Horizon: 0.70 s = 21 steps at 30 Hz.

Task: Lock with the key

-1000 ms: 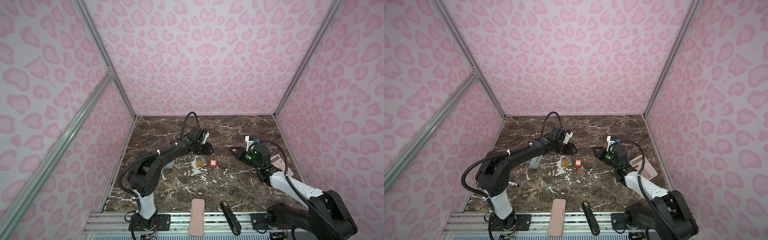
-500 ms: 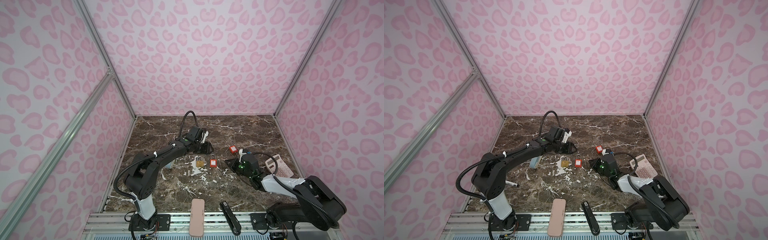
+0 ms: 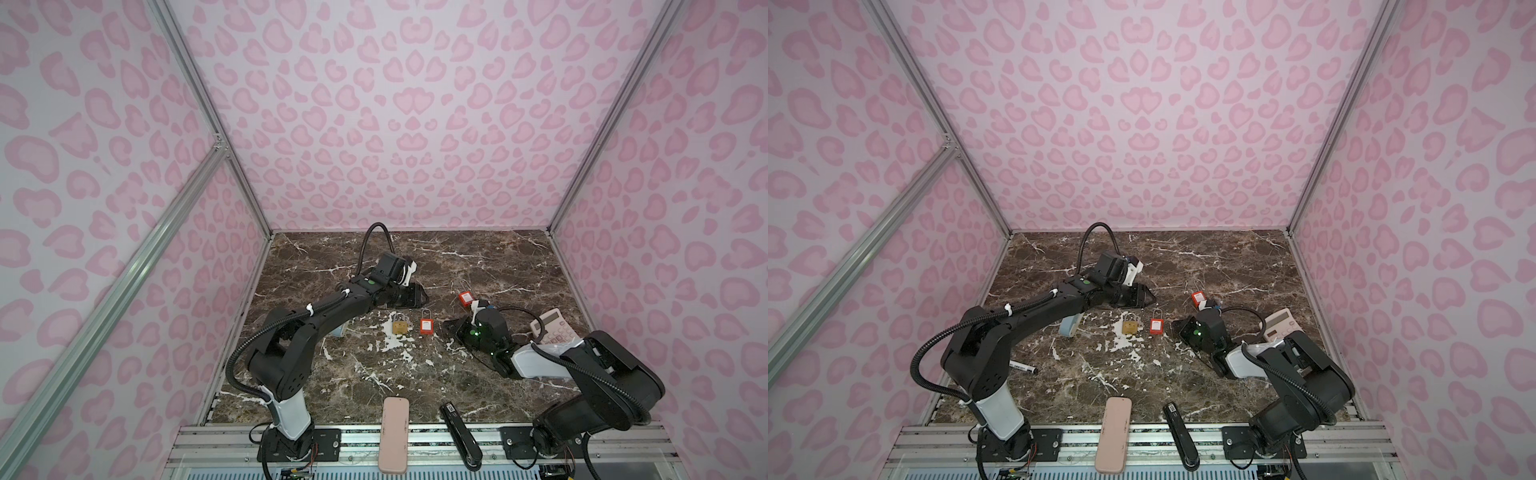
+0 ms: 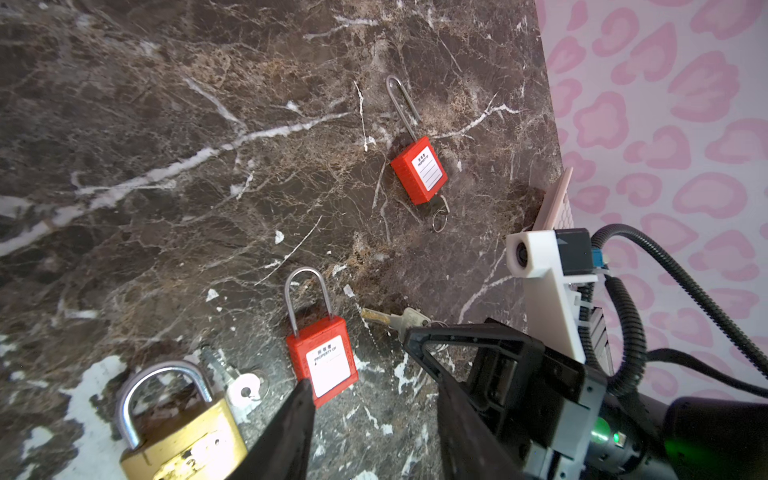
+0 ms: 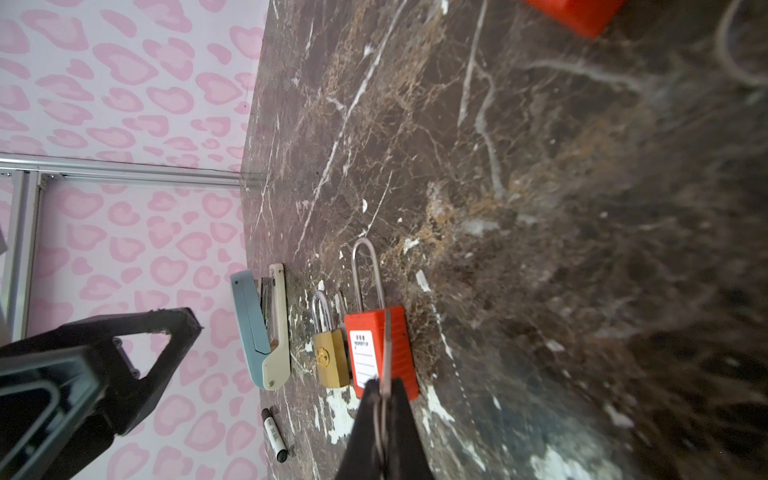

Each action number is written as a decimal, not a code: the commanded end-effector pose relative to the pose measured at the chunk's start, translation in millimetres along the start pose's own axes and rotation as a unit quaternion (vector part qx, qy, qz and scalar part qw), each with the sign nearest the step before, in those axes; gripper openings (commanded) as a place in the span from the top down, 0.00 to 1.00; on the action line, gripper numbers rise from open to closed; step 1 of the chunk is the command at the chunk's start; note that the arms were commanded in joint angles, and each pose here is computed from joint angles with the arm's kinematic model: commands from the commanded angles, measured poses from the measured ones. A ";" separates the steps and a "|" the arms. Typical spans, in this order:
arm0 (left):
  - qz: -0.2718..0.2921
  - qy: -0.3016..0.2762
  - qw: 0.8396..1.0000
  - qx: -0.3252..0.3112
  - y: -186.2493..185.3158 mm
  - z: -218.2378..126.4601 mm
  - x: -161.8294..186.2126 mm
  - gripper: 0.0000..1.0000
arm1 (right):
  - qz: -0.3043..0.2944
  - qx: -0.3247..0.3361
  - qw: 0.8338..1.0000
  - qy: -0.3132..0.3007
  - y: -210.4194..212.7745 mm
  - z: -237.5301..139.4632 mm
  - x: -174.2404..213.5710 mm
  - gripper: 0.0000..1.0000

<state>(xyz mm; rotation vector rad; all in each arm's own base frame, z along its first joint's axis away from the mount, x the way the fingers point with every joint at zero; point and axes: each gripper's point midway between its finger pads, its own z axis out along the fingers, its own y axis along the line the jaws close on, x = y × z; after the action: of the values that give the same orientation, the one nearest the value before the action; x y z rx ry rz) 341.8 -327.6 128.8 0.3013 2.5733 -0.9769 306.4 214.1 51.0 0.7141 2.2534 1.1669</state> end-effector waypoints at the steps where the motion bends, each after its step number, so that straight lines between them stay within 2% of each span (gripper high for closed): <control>1: 0.005 -0.015 1.000 0.015 -6.6 -3.0 -6.3 0.50 | -0.001 -0.010 1.000 -0.016 5.8 3.0 -6.1 1.00; 8: 0.003 -0.014 1.000 0.016 -6.6 -2.7 -5.2 0.50 | 0.006 -0.007 1.000 -0.009 3.4 10.8 -4.2 1.00; 11: 0.004 -0.015 1.000 0.015 -5.9 -3.4 -5.2 0.50 | 0.013 0.010 1.000 -0.011 -5.0 10.1 -2.9 0.92; 16: 0.003 -0.011 1.000 0.015 -4.7 -1.4 -3.0 0.50 | 0.017 0.028 0.999 -0.009 -11.9 8.5 -1.1 0.75; 21: 0.003 -0.013 1.000 0.014 -4.7 -2.3 -3.2 0.50 | 0.017 0.050 0.999 0.000 -15.4 5.5 1.7 0.47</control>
<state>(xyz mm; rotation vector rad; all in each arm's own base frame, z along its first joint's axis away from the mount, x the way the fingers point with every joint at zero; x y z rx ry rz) 341.4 -328.8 126.6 0.2984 2.5644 -0.9933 309.0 214.8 40.9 0.7748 2.2898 1.1228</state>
